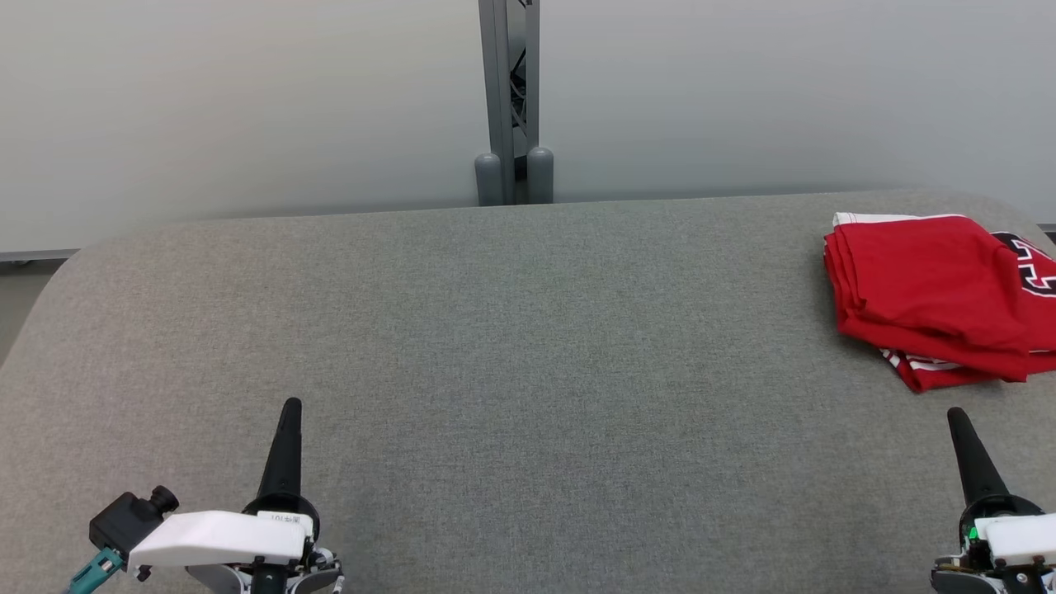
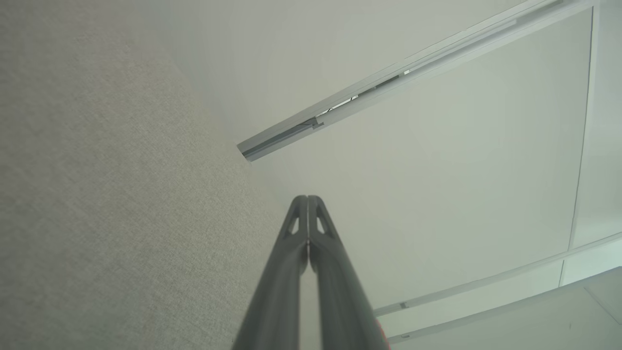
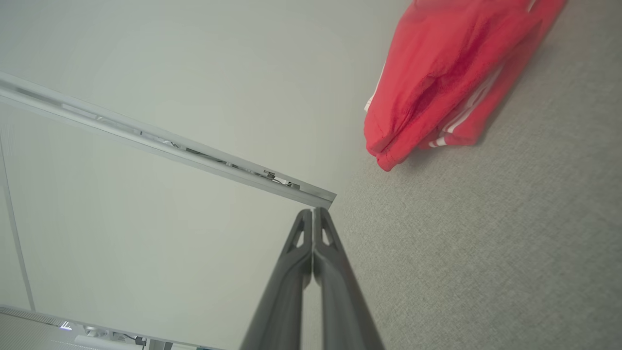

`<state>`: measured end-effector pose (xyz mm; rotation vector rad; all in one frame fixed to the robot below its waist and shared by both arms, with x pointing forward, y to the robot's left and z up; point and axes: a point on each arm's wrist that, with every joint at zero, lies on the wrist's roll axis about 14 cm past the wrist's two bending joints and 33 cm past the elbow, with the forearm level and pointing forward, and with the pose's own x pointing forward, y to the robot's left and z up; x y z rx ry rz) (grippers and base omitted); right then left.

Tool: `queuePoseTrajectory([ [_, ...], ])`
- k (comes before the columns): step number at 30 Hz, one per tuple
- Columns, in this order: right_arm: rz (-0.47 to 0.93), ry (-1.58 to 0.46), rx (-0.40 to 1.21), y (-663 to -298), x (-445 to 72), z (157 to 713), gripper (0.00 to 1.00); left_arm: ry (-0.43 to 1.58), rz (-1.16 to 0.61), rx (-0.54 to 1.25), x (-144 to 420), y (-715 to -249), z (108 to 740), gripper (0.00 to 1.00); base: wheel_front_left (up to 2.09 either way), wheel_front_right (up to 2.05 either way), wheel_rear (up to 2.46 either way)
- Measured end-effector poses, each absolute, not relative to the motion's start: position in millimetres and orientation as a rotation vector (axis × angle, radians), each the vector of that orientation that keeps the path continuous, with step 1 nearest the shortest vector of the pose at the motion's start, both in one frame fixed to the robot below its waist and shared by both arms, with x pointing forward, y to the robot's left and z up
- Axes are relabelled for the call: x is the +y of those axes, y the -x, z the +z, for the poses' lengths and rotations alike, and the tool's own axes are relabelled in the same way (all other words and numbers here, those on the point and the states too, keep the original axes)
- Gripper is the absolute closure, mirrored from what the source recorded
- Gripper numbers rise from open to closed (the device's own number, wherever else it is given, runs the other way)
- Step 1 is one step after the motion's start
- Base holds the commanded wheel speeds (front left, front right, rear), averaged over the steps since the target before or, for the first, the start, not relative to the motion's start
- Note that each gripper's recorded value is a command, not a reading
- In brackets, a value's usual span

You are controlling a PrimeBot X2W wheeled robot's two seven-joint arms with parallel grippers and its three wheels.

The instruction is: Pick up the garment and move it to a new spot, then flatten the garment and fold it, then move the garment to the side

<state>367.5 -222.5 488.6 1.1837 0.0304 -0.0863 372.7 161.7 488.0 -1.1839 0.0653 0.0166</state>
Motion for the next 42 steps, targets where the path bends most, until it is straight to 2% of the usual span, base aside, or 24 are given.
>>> queuePoseTrajectory([
  [42, -0.053, -1.522, -0.025, -375, -239, 503, 1.0, 1.519, -0.024, 0.059, 156, -392, 502, 1.0, 0.0, 0.0, 0.0],
])
